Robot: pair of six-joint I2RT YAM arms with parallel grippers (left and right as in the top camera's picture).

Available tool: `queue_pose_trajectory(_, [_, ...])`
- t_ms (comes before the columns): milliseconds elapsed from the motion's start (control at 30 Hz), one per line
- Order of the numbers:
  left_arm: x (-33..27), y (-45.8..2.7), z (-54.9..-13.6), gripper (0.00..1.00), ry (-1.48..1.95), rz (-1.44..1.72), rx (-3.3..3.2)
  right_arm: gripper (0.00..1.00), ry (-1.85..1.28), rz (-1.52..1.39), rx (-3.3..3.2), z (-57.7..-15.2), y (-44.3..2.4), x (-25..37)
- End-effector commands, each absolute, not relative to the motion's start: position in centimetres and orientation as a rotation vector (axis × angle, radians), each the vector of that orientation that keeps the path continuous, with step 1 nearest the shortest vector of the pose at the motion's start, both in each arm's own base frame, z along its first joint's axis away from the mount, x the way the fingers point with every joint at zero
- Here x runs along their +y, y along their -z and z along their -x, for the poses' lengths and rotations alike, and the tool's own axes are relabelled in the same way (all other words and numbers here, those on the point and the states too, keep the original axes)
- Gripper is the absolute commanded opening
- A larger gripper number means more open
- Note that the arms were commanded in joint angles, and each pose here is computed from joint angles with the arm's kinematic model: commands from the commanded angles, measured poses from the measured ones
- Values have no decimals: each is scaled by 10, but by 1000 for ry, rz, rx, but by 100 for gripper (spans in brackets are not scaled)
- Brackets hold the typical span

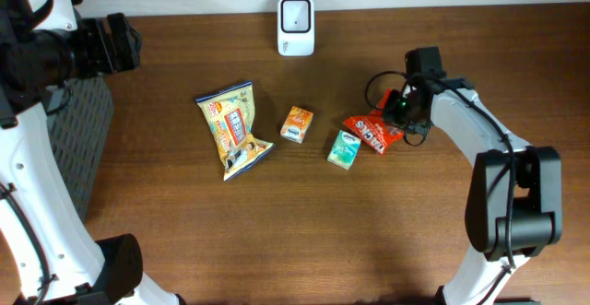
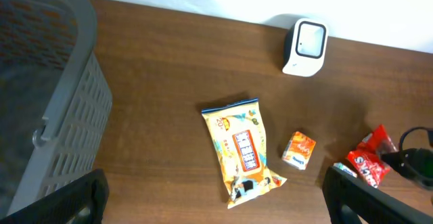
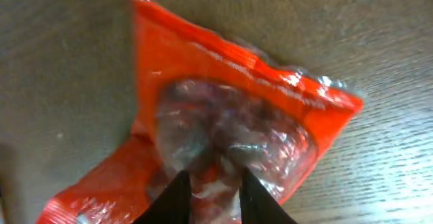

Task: Scan the item barcode
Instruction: 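Reach the right gripper to the red snack bag and grasp it, then lift the red bag and hold it over the white scanner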

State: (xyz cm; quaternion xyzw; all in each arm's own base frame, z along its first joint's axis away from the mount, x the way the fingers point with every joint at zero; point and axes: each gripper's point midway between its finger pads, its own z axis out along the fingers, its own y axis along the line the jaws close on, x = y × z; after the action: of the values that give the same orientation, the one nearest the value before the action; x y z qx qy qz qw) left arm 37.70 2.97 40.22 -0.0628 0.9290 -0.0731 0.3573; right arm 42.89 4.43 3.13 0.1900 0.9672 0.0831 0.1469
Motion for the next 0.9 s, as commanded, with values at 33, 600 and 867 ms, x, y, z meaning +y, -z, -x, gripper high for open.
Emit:
queue_pose_trajectory(33, [31, -405, -376, 99, 188, 149, 2388, 25, -293, -532, 2721, -439, -28, 50])
queue_pose_trajectory(600, [31, -405, -376, 99, 188, 149, 2388, 37, -411, -728, 2761, -414, -17, 71])
queue_pose_trajectory(867, [31, -405, -376, 99, 188, 149, 2388, 4, -1480, -675, 2583, -434, -121, 133])
